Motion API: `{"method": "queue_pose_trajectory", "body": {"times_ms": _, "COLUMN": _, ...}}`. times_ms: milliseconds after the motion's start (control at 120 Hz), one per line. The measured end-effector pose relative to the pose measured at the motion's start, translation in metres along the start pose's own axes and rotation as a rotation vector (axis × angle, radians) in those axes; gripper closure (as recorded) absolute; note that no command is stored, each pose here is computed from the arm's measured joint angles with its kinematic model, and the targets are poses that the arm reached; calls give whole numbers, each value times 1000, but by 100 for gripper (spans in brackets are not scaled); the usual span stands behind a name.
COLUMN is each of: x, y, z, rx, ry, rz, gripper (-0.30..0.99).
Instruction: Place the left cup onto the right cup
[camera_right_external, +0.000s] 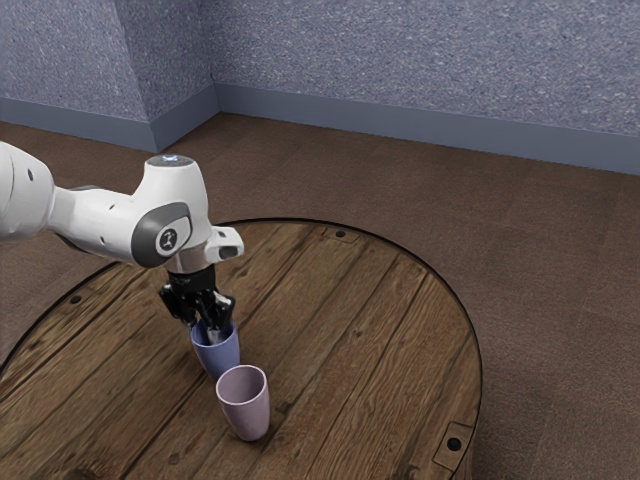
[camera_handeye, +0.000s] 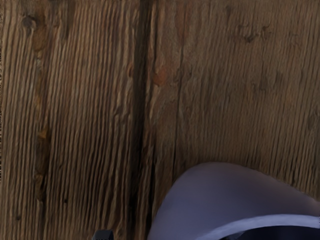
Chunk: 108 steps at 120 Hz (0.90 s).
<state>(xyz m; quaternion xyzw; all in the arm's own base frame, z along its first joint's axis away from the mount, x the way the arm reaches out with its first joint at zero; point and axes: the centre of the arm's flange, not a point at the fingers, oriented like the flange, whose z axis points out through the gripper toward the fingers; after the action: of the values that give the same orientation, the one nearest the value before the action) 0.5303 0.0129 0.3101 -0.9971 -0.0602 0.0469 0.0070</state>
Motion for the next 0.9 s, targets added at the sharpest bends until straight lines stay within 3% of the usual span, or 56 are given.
{"method": "queue_pose_trajectory", "body": {"times_ms": 158, "x": 1, "y": 0, "z": -1, "rx": 0, "ry": 4, "rz": -8, "gripper": 71}}
{"method": "queue_pose_trajectory", "body": {"times_ms": 358, "x": 4, "y": 0, "z": -7, "rx": 1, "ry": 14, "rz": -16, "gripper": 76}}
{"method": "queue_pose_trajectory", "body": {"times_ms": 700, "x": 39, "y": 3, "z": -104, "rx": 7, "ry": 82, "rz": -21, "gripper": 78}}
{"method": "queue_pose_trajectory", "body": {"times_ms": 900, "x": 41, "y": 4, "z": -138, "rx": 7, "ry": 73, "rz": -24, "gripper": 78}}
